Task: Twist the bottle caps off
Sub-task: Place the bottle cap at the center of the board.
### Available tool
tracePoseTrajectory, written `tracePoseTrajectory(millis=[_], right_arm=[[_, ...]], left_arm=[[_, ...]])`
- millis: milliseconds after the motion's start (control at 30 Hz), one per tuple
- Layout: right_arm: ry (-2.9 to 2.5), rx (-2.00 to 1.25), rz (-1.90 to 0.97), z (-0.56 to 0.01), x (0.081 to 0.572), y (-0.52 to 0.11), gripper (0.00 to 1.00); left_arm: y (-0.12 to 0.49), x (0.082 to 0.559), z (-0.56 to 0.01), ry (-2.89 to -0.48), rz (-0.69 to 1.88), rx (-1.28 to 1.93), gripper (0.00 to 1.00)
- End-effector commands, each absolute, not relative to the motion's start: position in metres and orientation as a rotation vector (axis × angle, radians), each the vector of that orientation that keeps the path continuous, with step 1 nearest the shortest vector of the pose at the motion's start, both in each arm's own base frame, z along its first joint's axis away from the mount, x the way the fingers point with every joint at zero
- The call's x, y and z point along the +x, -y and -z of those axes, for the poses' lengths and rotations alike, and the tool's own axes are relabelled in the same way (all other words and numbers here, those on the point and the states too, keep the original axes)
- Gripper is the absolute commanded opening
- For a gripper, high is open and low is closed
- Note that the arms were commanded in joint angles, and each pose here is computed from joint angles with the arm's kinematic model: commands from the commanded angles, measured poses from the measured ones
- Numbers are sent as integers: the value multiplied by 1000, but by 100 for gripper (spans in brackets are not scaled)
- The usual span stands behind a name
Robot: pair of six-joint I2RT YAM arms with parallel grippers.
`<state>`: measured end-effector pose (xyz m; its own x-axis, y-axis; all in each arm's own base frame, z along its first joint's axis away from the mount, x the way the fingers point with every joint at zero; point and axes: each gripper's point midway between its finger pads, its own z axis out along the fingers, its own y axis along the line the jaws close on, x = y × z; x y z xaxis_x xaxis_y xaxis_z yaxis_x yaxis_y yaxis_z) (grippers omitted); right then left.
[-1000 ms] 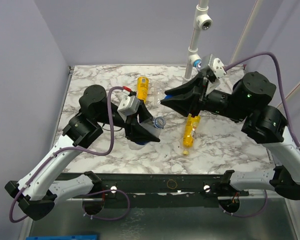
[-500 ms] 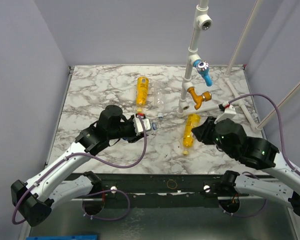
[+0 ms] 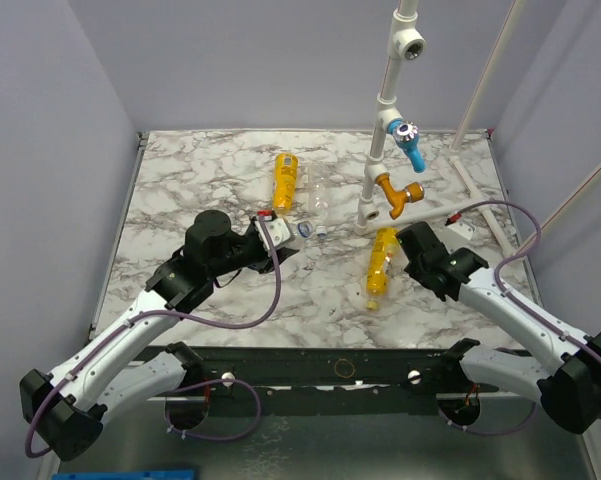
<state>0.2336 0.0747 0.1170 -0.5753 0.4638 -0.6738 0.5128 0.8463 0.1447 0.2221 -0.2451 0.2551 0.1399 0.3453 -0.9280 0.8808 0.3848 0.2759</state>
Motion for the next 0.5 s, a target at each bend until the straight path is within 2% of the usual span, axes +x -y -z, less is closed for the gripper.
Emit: tracePoseTrajectory(millis=[0, 233, 400, 467], right_arm=[[-2168, 785, 15, -115, 259, -74, 7], [-2129, 914, 61, -70, 263, -63, 29], [-2151, 1071, 176, -37, 239, -48, 47], [-2147, 1104, 176, -33, 232, -45, 58]], left_arm=[[246, 222, -304, -1402, 669, 986, 0], [241, 223, -317, -1436, 740, 870, 0], [238, 221, -325, -1430, 769, 827, 0], [237, 220, -328, -1424, 776, 823, 0]])
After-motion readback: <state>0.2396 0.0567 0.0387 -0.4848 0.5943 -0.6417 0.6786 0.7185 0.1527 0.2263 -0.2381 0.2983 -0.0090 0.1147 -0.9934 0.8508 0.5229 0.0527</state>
